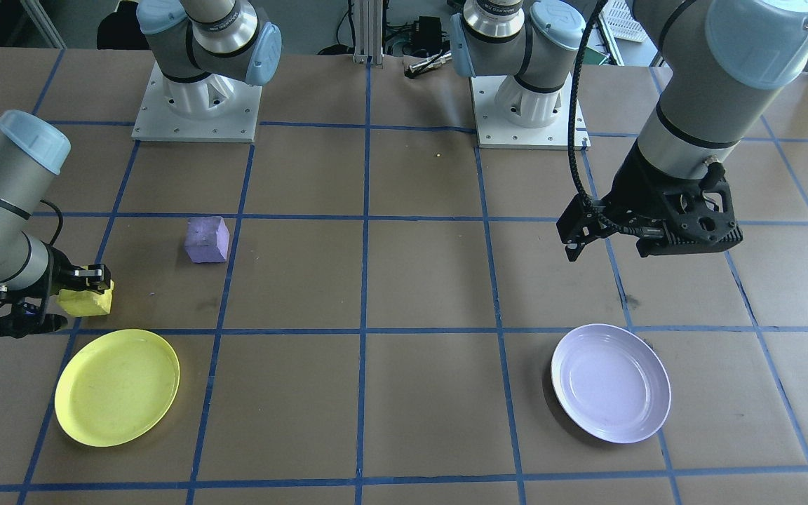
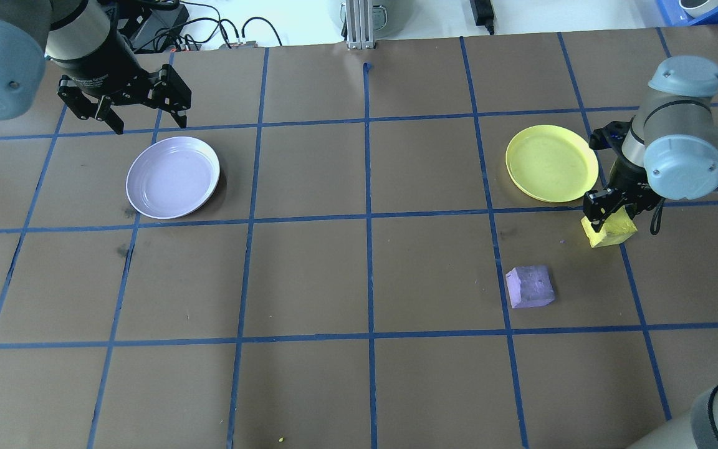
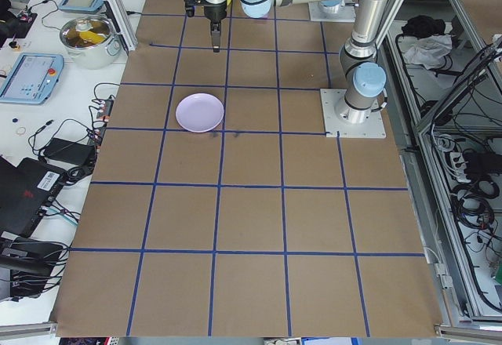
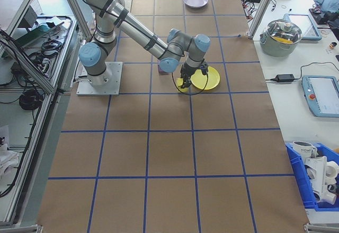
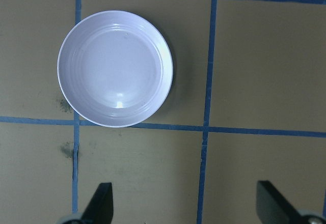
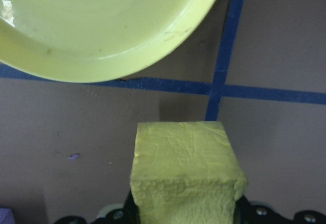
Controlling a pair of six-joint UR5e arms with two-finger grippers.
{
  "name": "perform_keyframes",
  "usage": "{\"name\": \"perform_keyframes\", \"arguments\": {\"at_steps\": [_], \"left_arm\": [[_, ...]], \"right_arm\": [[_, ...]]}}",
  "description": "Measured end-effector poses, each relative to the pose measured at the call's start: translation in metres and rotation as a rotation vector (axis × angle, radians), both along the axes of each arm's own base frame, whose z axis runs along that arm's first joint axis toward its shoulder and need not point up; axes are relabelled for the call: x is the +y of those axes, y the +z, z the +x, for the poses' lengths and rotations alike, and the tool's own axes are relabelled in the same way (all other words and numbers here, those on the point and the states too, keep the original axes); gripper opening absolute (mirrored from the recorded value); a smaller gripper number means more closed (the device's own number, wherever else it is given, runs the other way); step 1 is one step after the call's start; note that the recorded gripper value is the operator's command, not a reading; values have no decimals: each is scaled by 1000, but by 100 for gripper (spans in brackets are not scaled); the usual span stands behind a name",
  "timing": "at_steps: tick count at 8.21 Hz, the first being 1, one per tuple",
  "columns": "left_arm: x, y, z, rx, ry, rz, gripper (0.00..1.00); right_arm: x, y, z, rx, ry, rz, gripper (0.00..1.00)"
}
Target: Sort blocks by color into plates
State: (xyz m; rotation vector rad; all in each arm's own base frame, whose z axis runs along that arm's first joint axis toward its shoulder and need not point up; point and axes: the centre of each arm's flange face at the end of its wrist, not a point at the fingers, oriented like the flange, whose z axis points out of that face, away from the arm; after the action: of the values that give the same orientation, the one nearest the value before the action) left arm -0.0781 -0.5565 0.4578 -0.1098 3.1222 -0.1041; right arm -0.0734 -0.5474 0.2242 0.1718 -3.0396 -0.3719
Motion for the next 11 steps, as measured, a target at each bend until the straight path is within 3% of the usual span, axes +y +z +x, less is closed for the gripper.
{"name": "perform_keyframes", "arguments": {"at_steps": [2,4,5,6,9,11], "left_arm": [[0,0,0,0,0,-1,100],[-1,-1,0,0,0,0,100],[-1,0,0,0,0,-1,100],[-1,0,0,0,0,-2,100],[-1,-1,0,0,0,-2,100],[-1,0,0,0,0,-2,100]], "right_arm": [[-41,53,8,21,-34,-26,0],[-101,62,37,-18,-41,-60,12],[-125,46,50,-32,-44,-59,80],[-138,29,57,-33,-42,-59,100],[-148,-6,57,6,-31,-29,100],[-138,21,74,16,-11,-1,100]]}}
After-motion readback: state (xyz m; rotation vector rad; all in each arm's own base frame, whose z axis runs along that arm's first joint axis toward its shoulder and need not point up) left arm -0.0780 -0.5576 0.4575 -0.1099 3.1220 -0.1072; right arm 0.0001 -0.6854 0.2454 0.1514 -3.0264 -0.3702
